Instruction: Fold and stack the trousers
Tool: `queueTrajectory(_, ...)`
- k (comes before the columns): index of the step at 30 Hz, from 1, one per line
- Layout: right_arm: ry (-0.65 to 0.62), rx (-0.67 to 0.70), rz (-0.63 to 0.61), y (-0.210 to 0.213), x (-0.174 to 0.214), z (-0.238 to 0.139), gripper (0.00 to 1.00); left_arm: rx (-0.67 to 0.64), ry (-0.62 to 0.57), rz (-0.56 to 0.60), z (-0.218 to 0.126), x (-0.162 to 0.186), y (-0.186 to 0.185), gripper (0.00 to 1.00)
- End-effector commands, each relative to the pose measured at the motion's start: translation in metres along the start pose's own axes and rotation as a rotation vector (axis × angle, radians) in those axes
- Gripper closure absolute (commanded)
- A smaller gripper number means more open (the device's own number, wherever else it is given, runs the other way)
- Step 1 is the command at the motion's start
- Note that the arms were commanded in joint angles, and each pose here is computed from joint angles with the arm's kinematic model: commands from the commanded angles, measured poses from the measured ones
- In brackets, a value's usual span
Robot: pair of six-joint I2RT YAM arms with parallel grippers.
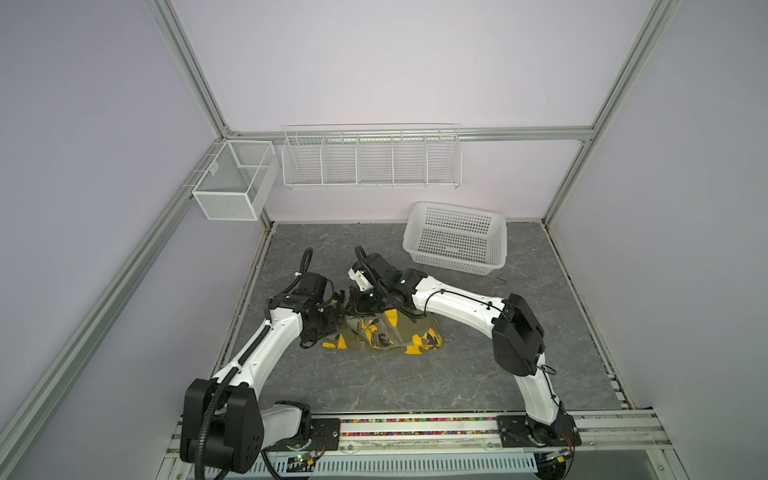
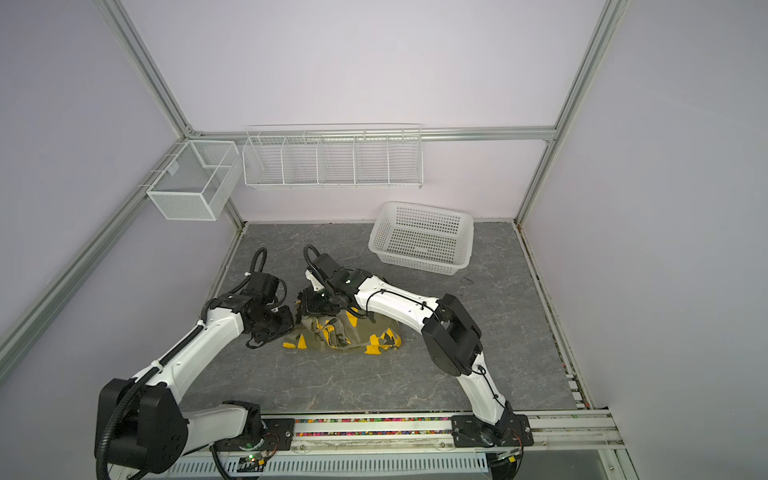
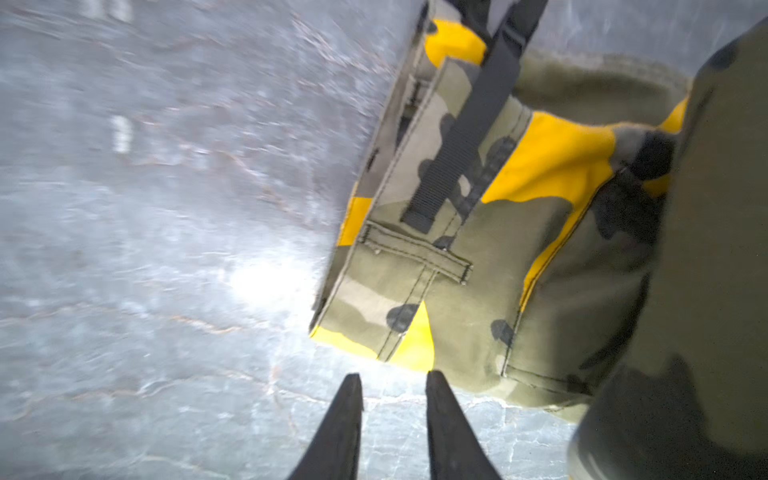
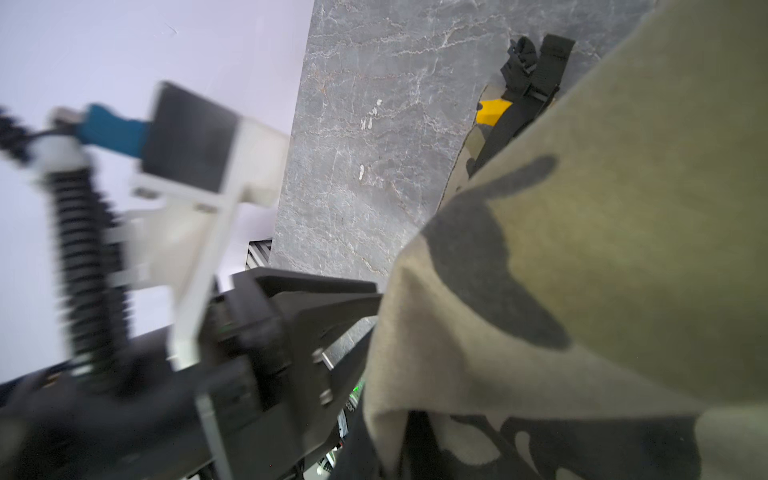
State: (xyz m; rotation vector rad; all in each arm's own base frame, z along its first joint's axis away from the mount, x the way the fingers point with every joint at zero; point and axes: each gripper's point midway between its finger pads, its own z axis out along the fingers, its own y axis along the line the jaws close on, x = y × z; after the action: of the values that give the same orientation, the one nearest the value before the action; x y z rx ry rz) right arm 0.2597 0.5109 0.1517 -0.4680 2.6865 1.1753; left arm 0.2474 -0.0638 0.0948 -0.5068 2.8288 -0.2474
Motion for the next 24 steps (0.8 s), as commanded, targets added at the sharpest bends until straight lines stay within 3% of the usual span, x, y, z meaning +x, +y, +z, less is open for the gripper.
queueTrajectory(1, -0.043, -0.074, -0.039, 0.026, -0.01, 0.009, 0.93, -0.049, -0.036, -0.046, -0.016, -0.006, 0.015, 0.68)
queueTrajectory(5, -0.002, -0.094, -0.051, 0.028, 0.0, 0.024, 0.88, -0.046, -0.05, -0.06, -0.023, -0.012, 0.02, 0.65)
queueTrajectory(12, -0.025, -0.158, -0.073, 0.041, -0.015, 0.004, 0.63, -0.024, -0.055, -0.091, -0.026, -0.019, 0.022, 0.59)
queueTrajectory(17, -0.098, -0.139, -0.052, 0.022, -0.029, -0.038, 0.61, 0.026, -0.033, -0.099, -0.022, -0.017, 0.014, 0.52)
queueTrajectory(24, -0.115, 0.109, -0.13, -0.053, -0.008, -0.105, 0.6, 0.024, 0.033, -0.102, 0.004, -0.007, 0.018, 0.36)
